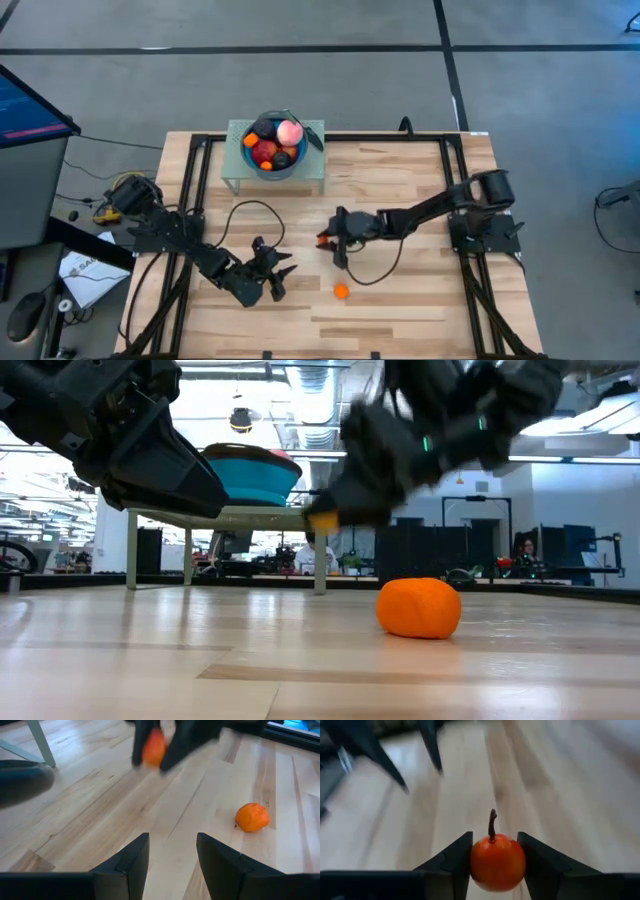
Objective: Pick & Place Fruit
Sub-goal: Put the orange pear into the blue strainer bowl on the shelf
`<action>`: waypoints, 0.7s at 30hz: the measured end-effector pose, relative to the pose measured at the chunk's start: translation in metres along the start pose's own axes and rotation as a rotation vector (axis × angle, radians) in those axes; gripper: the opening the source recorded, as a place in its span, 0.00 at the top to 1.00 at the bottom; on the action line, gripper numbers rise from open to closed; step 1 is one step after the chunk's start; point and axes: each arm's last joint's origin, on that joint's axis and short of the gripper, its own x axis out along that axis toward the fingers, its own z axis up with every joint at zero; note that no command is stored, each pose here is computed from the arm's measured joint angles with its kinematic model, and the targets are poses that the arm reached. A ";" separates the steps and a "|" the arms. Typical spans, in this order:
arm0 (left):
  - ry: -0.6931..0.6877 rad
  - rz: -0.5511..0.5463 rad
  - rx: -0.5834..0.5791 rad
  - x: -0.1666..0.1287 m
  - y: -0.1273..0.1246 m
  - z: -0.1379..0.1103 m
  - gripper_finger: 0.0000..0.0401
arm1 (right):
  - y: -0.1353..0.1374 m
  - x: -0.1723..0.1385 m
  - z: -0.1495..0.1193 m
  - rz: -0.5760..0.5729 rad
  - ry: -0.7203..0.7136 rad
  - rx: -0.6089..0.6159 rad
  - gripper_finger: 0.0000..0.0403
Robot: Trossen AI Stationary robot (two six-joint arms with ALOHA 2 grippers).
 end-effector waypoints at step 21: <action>-0.012 -0.024 -0.023 -0.002 -0.004 0.001 0.61 | -0.050 -0.061 0.201 -0.212 -0.006 -0.267 0.71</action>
